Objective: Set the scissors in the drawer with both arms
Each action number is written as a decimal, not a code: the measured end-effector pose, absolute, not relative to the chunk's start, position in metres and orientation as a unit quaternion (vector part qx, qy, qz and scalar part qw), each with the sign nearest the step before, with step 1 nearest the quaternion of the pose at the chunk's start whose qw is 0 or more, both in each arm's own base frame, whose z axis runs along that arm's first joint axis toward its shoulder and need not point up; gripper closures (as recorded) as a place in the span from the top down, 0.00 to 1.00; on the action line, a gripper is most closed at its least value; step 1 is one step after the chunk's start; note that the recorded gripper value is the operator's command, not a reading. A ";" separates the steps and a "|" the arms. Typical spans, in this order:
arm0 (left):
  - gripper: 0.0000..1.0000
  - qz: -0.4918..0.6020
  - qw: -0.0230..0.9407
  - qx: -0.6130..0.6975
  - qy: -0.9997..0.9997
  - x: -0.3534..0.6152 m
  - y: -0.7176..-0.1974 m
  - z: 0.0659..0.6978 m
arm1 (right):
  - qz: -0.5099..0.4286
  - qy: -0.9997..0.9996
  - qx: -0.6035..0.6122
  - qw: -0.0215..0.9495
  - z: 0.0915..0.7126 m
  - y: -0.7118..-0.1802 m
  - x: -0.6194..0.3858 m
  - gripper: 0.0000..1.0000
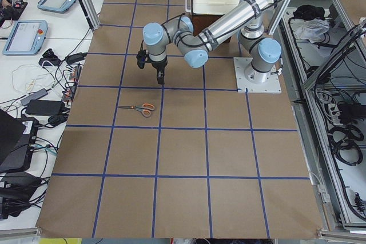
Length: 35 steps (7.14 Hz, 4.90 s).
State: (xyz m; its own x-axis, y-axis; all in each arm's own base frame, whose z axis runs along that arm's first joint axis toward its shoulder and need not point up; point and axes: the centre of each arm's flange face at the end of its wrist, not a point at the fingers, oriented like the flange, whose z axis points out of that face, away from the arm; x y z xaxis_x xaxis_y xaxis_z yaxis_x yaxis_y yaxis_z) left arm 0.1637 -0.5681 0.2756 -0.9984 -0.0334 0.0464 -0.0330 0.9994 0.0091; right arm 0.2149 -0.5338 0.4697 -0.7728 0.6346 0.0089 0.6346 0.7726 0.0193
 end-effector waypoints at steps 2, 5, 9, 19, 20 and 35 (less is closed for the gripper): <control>0.90 0.025 -0.008 0.021 -0.999 0.199 -0.609 0.245 | -0.023 -0.912 -0.409 0.013 0.450 -0.529 0.248 1.00; 0.90 0.012 -0.040 -0.004 -0.999 0.234 -0.654 0.205 | -0.048 -0.871 -0.487 0.045 0.404 -0.523 0.285 1.00; 0.91 0.040 -0.052 -0.012 -0.998 0.244 -0.676 0.181 | -0.067 -0.839 -0.534 0.081 0.357 -0.517 0.320 1.00; 0.75 0.029 -0.012 0.006 -0.999 0.233 -0.670 0.164 | -0.093 -0.777 -0.611 0.123 0.311 -0.519 0.334 1.00; 0.69 0.027 -0.012 0.005 -1.000 0.232 -0.668 0.163 | -0.095 -0.775 -0.612 0.124 0.310 -0.519 0.334 1.00; 0.62 0.034 -0.015 0.002 -0.999 0.228 -0.665 0.177 | -0.130 -0.757 -0.622 0.152 0.287 -0.509 0.334 1.00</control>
